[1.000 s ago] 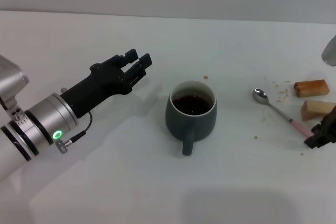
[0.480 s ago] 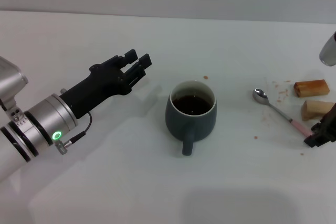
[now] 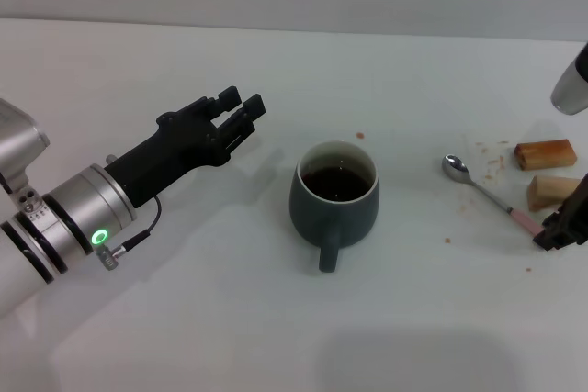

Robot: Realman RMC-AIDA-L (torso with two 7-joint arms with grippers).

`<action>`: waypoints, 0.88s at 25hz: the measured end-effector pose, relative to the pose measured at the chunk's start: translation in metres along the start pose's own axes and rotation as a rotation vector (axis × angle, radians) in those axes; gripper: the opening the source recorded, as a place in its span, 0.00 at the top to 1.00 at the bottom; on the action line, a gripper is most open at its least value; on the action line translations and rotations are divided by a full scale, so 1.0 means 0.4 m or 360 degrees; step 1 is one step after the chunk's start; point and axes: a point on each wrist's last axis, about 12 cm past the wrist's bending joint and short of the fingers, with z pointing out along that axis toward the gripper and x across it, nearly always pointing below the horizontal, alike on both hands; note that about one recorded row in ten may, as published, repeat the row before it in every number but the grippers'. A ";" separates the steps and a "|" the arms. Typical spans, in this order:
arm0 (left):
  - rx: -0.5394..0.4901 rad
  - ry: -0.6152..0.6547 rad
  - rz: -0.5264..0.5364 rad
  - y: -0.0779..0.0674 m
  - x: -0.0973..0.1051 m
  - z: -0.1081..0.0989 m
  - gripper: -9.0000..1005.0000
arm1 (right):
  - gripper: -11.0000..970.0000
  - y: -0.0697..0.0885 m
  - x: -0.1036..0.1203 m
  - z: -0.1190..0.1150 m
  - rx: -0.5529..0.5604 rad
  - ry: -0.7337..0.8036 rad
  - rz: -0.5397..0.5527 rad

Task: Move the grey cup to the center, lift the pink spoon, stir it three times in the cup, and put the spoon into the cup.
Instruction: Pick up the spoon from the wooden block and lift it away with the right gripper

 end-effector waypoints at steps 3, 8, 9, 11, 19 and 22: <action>0.0000 0.0000 0.0000 0.000 0.000 0.000 0.57 | 0.64 0.001 -0.003 -0.001 0.0003 0.0003 -0.0009; 0.0000 0.0000 0.0000 0.000 0.000 0.000 0.57 | 0.74 0.001 -0.005 -0.001 0.0005 0.0008 -0.0017; 0.0000 0.0000 0.0000 0.000 0.000 0.000 0.57 | 0.74 0.003 -0.005 0.002 0.0000 0.0016 -0.0022; 0.0000 0.0000 0.0000 0.000 0.000 0.000 0.57 | 0.75 0.004 -0.006 0.003 -0.0004 0.0020 -0.0024; 0.0000 0.0000 0.0000 0.000 0.000 0.000 0.57 | 0.76 0.004 -0.004 0.005 -0.0011 0.0026 -0.0022; 0.0000 0.0000 0.0000 0.000 0.000 0.000 0.57 | 0.77 0.004 -0.004 0.005 -0.0010 0.0029 -0.0024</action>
